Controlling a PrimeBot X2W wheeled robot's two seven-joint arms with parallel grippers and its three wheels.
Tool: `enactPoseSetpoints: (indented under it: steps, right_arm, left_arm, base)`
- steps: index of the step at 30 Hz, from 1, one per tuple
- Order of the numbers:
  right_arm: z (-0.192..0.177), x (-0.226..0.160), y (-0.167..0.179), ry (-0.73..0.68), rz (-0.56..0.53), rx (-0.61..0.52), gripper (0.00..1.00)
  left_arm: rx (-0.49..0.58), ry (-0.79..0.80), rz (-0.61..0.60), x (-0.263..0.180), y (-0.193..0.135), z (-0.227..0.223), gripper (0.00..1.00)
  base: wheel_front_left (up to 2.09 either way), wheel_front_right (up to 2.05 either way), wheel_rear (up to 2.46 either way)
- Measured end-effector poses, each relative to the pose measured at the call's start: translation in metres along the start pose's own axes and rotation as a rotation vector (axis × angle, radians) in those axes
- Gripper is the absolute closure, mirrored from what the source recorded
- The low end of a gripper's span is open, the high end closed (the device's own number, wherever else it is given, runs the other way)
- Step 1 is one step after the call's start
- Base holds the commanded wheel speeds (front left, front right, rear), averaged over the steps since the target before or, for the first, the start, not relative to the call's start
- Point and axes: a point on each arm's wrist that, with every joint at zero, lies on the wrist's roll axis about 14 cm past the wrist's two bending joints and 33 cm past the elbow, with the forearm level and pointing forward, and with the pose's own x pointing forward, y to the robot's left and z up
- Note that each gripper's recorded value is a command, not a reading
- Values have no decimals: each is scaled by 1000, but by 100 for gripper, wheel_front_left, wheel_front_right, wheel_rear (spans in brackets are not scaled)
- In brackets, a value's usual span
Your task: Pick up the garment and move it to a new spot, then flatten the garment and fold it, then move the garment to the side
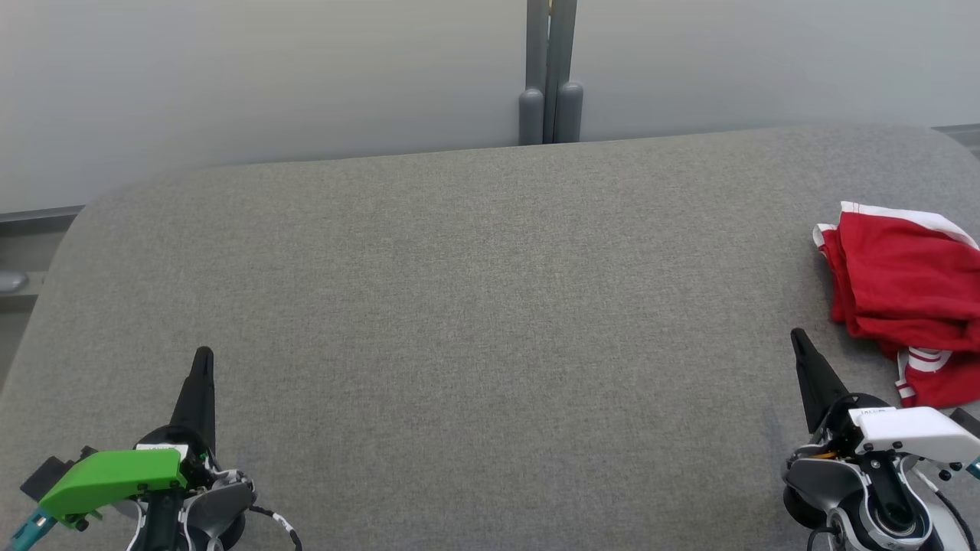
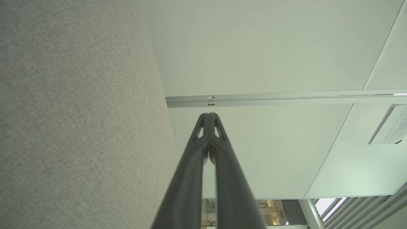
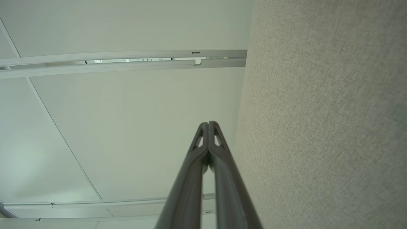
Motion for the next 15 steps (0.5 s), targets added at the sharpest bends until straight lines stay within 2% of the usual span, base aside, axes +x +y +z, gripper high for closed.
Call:
enactPoseSetpoints:
  steps: [15]
  right_arm:
    - [0, 0, 0, 0, 0, 0, 100]
  left_arm:
    - [0, 0, 0, 0, 0, 0, 100]
  base:
    - [0, 0, 0]
